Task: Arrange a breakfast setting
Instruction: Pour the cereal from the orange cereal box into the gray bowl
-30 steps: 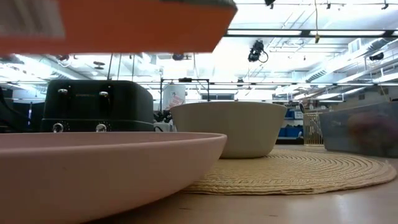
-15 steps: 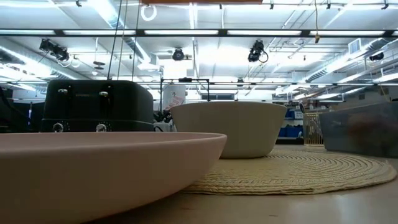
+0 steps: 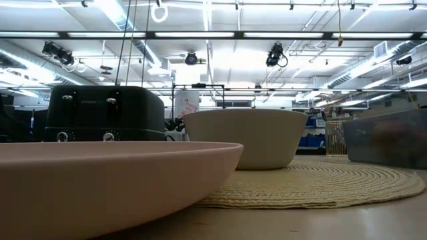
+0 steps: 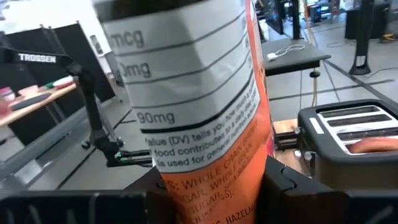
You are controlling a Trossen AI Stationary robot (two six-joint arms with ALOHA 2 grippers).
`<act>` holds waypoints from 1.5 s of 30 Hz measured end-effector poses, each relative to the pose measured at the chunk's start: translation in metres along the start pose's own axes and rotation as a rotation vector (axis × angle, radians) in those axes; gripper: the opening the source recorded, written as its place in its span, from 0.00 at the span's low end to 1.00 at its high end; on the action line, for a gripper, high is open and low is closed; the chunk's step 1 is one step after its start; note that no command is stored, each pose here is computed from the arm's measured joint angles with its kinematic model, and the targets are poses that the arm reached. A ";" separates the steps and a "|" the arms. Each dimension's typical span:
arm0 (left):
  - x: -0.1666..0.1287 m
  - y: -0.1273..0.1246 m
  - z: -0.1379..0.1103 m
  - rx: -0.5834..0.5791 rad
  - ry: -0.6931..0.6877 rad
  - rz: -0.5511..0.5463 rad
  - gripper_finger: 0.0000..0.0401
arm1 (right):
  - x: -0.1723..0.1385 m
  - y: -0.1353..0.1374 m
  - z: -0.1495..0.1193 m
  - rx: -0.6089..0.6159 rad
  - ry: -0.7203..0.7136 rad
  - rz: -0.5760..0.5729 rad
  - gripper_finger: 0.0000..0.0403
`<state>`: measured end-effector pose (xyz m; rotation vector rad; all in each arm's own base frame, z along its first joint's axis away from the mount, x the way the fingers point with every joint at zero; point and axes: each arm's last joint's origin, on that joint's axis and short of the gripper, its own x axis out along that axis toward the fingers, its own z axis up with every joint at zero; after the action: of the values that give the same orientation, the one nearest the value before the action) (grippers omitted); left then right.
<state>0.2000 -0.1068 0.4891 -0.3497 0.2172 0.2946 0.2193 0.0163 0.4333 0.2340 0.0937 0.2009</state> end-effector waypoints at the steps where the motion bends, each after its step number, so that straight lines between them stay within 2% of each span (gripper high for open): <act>1: 0.007 0.000 0.002 0.019 -0.014 -0.016 0.86 | 0.000 0.001 0.000 -0.002 0.000 0.010 0.30; 5: 0.028 0.006 0.005 0.113 -0.056 -0.018 0.87 | -0.001 0.004 0.002 -0.011 -0.008 0.074 0.30; 9: 0.046 0.006 0.002 0.151 -0.046 -0.008 0.87 | -0.005 0.005 0.003 -0.014 -0.013 0.092 0.30; 15: 0.075 -0.007 0.002 0.244 -0.118 -0.027 0.87 | -0.006 0.006 0.006 -0.037 -0.036 0.099 0.30; 22: 0.091 -0.004 0.007 0.192 -0.167 -0.006 0.87 | -0.009 0.006 0.005 -0.040 -0.020 0.085 0.30; 25: 0.091 -0.004 0.008 0.174 -0.180 -0.013 0.81 | -0.011 0.006 0.004 -0.043 -0.004 0.078 0.30; 31: 0.092 -0.004 0.008 0.177 -0.177 -0.016 0.58 | -0.011 0.005 0.002 -0.064 0.009 0.052 0.30; 33: 0.092 -0.004 0.008 0.176 -0.176 -0.015 0.55 | -0.010 0.004 0.002 -0.067 0.011 0.040 0.34; 39: 0.091 -0.004 0.009 0.166 -0.192 0.002 0.54 | -0.015 0.004 0.008 -0.109 -0.055 -0.028 0.53; 45: 0.079 -0.001 0.022 0.165 -0.275 0.038 0.54 | -0.048 0.009 0.025 -0.175 -0.223 -0.115 0.75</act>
<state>0.2774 -0.0802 0.4887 -0.1398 -0.0231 0.3560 0.1734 0.0096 0.4635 0.0754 -0.1310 0.0675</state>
